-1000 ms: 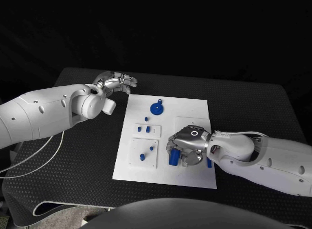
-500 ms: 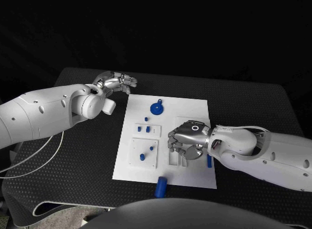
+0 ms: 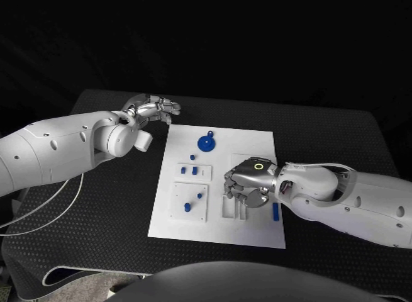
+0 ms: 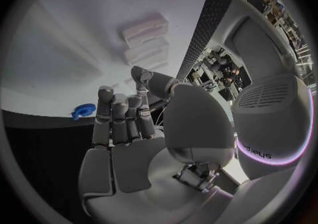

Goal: Assemble the parts on the task board

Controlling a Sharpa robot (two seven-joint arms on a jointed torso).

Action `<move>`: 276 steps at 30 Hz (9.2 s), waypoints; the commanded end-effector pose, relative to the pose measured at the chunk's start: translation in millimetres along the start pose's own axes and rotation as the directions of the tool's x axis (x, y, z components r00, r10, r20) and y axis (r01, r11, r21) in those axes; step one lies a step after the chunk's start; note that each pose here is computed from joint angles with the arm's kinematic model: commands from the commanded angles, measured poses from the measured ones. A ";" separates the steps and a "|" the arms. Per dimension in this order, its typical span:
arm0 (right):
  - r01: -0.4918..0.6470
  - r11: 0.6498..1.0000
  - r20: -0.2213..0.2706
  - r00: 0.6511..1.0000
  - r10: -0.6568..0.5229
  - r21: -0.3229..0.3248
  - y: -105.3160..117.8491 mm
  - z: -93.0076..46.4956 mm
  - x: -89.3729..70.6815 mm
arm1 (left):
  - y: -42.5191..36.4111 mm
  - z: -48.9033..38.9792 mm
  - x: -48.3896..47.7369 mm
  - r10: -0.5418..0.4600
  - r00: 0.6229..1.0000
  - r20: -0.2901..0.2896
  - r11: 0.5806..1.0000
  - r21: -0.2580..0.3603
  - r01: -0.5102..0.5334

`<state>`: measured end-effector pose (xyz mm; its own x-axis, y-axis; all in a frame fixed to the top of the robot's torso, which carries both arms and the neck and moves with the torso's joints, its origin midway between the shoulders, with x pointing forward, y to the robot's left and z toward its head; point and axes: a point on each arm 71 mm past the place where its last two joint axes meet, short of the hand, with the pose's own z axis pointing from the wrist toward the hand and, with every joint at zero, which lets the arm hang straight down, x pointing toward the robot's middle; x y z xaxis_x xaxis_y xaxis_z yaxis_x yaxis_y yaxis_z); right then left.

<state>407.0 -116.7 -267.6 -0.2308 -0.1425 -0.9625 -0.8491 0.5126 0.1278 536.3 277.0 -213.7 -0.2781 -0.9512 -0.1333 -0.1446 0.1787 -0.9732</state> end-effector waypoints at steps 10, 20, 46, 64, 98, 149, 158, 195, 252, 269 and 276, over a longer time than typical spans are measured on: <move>0.003 1.000 -0.020 1.000 -0.003 -0.003 2.1 0.8 1.0 | -1.6 0.2 1.9 0.004 1.000 -0.014 1.000 0.012 -0.003; -0.002 1.000 -0.012 1.000 0.002 -0.001 1.8 0.7 0.4 | -2.0 0.2 2.2 0.004 1.000 -0.013 1.000 0.017 -0.004; -0.374 0.884 0.154 0.926 0.344 0.280 -61.5 -36.9 -7.2 | -4.4 1.2 -3.5 0.006 1.000 0.028 0.998 0.060 -0.007; -0.631 0.624 0.367 0.776 0.513 0.461 -133.1 -76.4 -6.0 | -5.4 1.6 -12.8 -0.003 0.997 0.078 0.996 0.088 -0.004; -0.811 0.461 0.578 0.581 0.572 0.360 -162.7 -91.1 -14.1 | -6.2 3.1 -13.3 -0.015 0.997 0.082 0.995 0.104 0.006; -0.889 0.372 0.558 0.457 0.693 0.266 -161.8 -82.3 -12.2 | -5.2 6.2 -8.1 -0.020 0.997 0.069 0.994 0.105 0.013; -0.888 0.375 0.559 0.459 0.690 0.267 -161.5 -81.9 -12.3 | -5.2 6.0 -8.3 -0.020 0.997 0.069 0.994 0.105 0.013; -0.885 0.373 0.562 0.464 0.685 0.278 -162.7 -82.9 -11.8 | -5.1 5.3 -9.5 -0.020 0.997 0.071 0.994 0.106 0.012; -0.884 0.376 0.562 0.466 0.683 0.277 -162.5 -82.3 -12.0 | -4.9 4.1 -11.6 -0.020 0.997 0.073 0.994 0.106 0.012; -0.884 0.377 0.563 0.466 0.682 0.276 -161.9 -82.0 -12.2 | -4.7 3.8 -12.2 -0.020 0.997 0.072 0.994 0.105 0.013; -0.884 0.377 0.563 0.466 0.682 0.276 -161.9 -82.1 -12.2 | -4.6 3.6 -12.7 -0.020 0.997 0.073 0.995 0.104 0.012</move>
<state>508.6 -268.9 -257.3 -0.4126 0.7638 -0.4963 0.0250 0.5541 0.8320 544.1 289.2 -209.5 -0.1945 -0.9714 -0.1364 -0.0599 0.1505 -0.9868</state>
